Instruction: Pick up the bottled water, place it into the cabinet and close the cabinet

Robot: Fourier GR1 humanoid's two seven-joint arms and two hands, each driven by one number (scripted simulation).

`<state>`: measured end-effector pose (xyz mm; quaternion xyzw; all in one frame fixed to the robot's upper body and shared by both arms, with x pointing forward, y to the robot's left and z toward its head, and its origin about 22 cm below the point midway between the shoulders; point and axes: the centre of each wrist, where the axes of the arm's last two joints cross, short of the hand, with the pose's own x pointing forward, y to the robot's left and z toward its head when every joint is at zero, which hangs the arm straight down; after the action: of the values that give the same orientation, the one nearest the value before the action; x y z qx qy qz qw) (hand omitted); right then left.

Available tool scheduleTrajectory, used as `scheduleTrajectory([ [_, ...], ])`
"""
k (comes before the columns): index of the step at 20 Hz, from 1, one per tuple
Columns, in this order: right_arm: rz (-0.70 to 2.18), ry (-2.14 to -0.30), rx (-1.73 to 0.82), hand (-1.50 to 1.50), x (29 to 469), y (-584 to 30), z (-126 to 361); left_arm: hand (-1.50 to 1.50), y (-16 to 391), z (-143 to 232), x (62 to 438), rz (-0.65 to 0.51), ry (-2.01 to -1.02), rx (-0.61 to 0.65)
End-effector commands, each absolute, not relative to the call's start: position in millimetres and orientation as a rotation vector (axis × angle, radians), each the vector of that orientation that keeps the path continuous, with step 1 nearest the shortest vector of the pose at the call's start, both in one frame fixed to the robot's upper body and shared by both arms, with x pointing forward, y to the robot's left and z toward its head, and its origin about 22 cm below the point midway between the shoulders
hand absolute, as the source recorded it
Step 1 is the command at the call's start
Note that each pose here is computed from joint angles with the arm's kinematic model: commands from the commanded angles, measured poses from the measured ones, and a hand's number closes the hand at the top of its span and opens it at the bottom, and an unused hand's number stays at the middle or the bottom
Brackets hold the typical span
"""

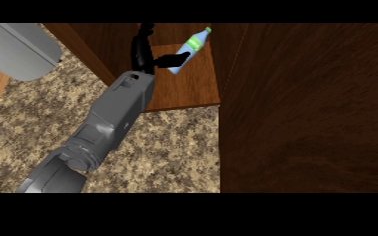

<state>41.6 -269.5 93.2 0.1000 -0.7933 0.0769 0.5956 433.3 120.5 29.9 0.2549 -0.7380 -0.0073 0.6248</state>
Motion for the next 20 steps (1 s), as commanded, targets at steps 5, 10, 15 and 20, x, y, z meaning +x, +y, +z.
scheduleTrajectory([
  [5,0.148,-1.868,0.27,-1.5,40,-267,108,-1.5,121,59,446,-0.027,-1.804,0.407],
  [10,0.142,-1.852,0.283,-1.5,37,-265,105,-1.5,104,58,441,0.029,-1.9,0.188],
  [15,0.144,-1.855,0.284,-1.5,39,-263,119,-1.5,87,59,438,0.029,-1.933,0.085],
  [20,0.133,-1.85,0.295,-1.5,41,-257,114,-1.5,79,61,435,0.049,-1.915,0.071],
])
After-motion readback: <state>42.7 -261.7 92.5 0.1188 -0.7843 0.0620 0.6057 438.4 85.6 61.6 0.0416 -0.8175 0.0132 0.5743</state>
